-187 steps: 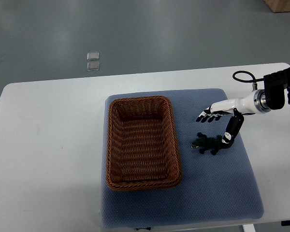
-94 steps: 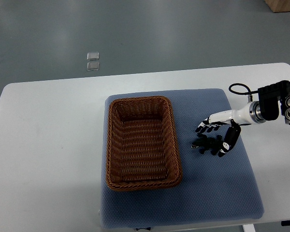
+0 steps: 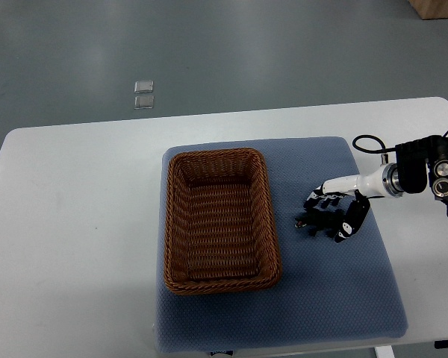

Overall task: Place crocodile in brown basket with right hand
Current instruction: 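Close the right hand's fingers around the crocodile's body, then lift the crocodile off the cushion with the right hand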

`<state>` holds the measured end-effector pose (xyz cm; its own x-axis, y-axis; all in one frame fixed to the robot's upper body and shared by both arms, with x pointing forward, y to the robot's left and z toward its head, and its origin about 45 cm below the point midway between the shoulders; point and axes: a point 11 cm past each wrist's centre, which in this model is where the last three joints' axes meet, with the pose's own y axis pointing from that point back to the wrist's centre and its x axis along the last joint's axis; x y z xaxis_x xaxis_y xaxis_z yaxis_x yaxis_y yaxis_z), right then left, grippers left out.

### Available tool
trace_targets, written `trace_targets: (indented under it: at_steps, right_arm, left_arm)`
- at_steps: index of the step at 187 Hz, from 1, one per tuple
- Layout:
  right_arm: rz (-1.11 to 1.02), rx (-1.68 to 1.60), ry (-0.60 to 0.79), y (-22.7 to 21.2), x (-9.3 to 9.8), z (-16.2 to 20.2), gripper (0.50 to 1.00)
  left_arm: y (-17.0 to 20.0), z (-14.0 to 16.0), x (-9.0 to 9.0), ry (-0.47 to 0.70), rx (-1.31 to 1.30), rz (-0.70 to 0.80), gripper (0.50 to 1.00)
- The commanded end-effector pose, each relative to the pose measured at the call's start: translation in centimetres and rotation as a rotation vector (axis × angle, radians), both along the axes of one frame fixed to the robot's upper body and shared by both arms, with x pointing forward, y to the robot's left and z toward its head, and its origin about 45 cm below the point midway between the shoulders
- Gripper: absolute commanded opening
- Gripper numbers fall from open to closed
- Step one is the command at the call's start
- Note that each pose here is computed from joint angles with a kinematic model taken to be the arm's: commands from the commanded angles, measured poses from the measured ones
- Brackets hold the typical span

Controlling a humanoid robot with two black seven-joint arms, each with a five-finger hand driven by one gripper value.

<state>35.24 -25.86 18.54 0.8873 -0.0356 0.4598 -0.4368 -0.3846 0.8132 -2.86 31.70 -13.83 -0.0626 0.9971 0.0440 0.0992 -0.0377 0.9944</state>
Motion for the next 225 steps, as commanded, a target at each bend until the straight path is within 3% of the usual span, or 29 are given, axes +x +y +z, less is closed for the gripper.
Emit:
trace_targets:
  at_steps: [1, 36, 56, 84, 112, 146, 225]
  right_arm:
    - [0.002, -0.005, -0.012, 0.1, -0.1, -0.4, 0.844]
    - [-0.004, -0.016, -0.032, -0.2, 0.1, -0.7, 0.823]
    - [-0.004, -0.017, -0.036, -0.2, 0.2, -0.8, 0.787]
    - [0.009, -0.018, -0.039, -0.2, 0.0, -0.9, 0.652]
    - [0.011, -0.018, -0.041, -0.2, 0.0, -0.9, 0.611]
    - [0.011, -0.014, -0.05, -0.3, 0.3, -0.5, 0.507]
    - [-0.007, -0.023, -0.097, -1.7, 1.6, 2.1, 0.5]
  left_arm:
    - [0.0, 0.0, 0.0, 0.0, 0.0, -0.001, 1.0]
    - [0.0, 0.0, 0.0, 0.0, 0.0, -0.001, 1.0]
    - [0.0, 0.0, 0.0, 0.0, 0.0, 0.0, 1.0]
    - [0.0, 0.0, -0.1, 0.002, 0.0, -0.001, 1.0]
    - [0.0, 0.0, -0.1, 0.002, 0.0, 0.001, 1.0]
    - [0.1, 0.0, -0.1, 0.002, 0.002, -0.001, 1.0]
    - [0.0, 0.0, -0.1, 0.002, 0.003, -0.001, 1.0]
